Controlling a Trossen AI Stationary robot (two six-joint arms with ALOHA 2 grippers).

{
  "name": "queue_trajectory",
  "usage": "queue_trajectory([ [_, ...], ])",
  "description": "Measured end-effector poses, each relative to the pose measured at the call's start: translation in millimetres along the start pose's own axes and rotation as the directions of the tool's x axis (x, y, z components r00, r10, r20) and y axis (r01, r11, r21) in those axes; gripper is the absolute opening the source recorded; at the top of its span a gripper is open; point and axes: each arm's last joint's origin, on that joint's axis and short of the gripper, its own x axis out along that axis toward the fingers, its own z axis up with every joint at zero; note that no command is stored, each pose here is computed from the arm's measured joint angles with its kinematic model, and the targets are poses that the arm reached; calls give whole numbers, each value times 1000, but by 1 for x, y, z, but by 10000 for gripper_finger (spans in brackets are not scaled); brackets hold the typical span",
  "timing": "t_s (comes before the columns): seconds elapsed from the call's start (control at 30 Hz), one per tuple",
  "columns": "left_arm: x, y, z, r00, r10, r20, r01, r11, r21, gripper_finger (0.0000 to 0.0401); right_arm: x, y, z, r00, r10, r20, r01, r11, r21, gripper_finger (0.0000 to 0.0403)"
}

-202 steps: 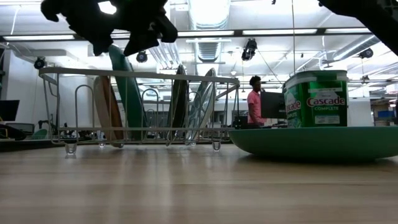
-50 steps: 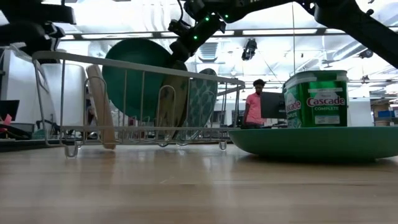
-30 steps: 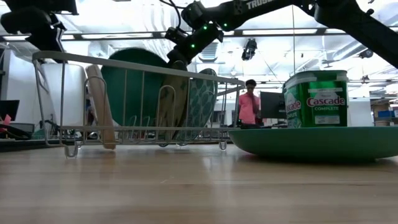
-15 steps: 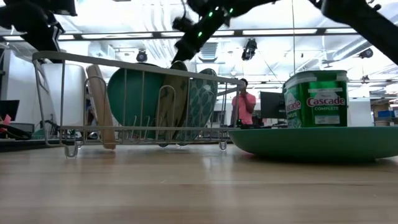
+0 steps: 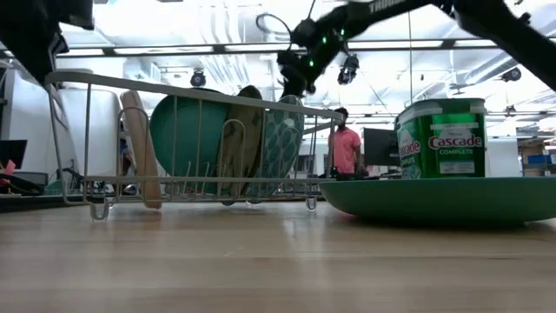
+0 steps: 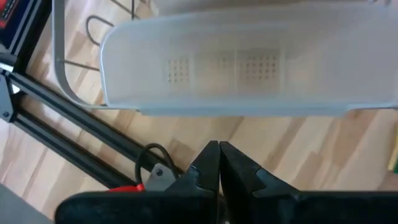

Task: Sort dishes
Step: Adjust the dish rack

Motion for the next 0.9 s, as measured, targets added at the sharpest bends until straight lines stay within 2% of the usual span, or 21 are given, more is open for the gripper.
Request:
queue_trajectory([
  [0.07,4,-1,-1,1000,17,-7,-17,1000,0,0,10,-6,-9,993,113,30,-113,994,7,30],
  [0.13,10,-1,-3,999,54,-2,-54,999,-3,0,18,-6,-15,971,229,64,-228,973,-24,8],
  [0.2,16,-1,-5,996,86,-7,-86,996,-2,0,24,-3,-19,969,241,44,-240,970,-27,11],
  [0.27,21,0,-7,993,120,-1,-120,993,-1,0,28,1,-24,976,215,-25,-216,976,-34,13],
  [0.33,26,0,-9,988,154,8,-154,988,3,0,26,4,-29,970,230,-83,-235,971,-53,6],
  [0.4,30,0,-10,981,190,23,-191,982,11,0,20,8,-33,950,284,-131,-294,954,-61,2],
  [0.6,33,3,-9,945,300,128,-304,953,11,0,16,25,-43,892,374,-255,-385,923,11,1],
  [0.73,34,5,-8,932,330,150,-332,943,-10,0,17,32,-42,883,374,-283,-379,925,40,0],
  [0.9,27,6,-6,946,302,120,-304,953,-8,0,11,31,-41,903,234,-360,-241,970,27,0],
])
